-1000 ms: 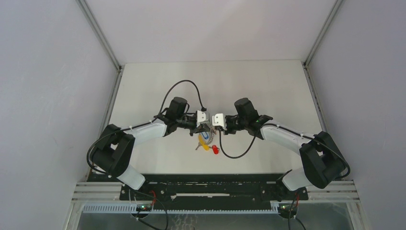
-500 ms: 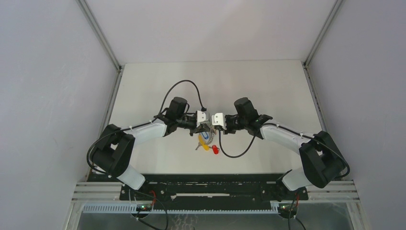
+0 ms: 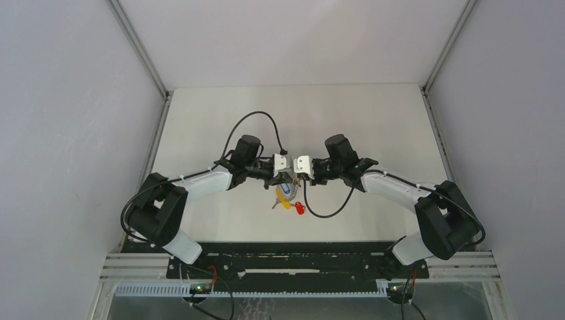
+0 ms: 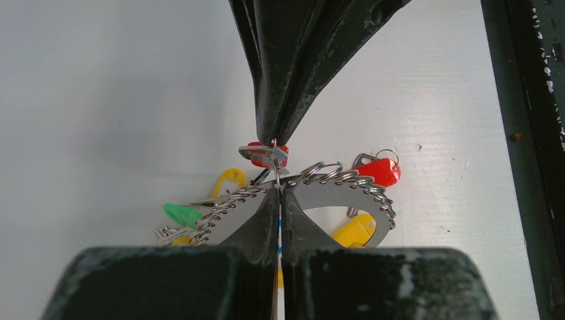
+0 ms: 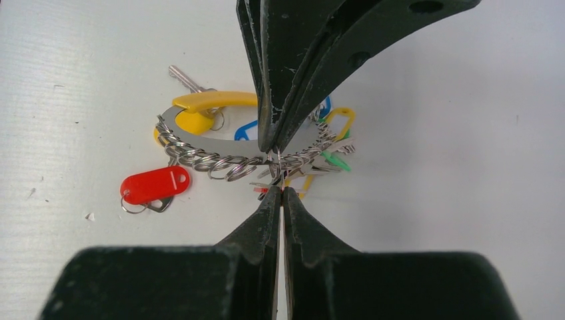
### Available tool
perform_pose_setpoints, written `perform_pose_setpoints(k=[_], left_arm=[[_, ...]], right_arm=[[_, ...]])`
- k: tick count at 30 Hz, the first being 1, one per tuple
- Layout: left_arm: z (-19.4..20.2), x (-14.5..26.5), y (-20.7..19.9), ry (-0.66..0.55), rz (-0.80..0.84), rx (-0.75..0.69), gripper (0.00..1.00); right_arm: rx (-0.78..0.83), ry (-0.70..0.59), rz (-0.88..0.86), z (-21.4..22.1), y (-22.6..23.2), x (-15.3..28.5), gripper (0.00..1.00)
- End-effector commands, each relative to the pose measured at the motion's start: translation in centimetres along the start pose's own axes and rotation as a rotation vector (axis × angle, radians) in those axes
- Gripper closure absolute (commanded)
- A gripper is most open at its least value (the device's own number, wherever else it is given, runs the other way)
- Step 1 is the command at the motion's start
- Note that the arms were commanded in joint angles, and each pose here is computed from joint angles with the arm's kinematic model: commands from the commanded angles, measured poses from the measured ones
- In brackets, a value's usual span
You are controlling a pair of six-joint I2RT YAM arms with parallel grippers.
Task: Put the keys on the keyring
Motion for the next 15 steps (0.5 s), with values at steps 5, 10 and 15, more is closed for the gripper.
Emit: perform_pose_setpoints(k=[5, 10, 15], left_arm=[[-2.07, -0.06, 0.70, -0.050, 0.002, -0.072, 1.00], [-2.04, -0.05, 0.78, -0.048, -0.002, -0.073, 1.00], [-2.09, -0.04, 0.75, -0.049, -0.002, -0.073, 1.00]], right_arm=[[0.013, -0.045, 0.016, -1.70, -1.07, 0.53, 1.00], [0.011, -0.045, 0.016, -1.69, -1.05, 0.59, 1.00], [0.007, -0.046, 0.014, -1.69, -1.02, 0.67, 1.00]])
Point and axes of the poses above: each gripper's point midway between its finger pads, its own x axis back along the fingers, its own y axis along the line the jaws close on, z = x × y, the point moved 5 cm from there along x, back along the fingers, and after that the axes turned 1 degree about x, right-handed, at the moved point
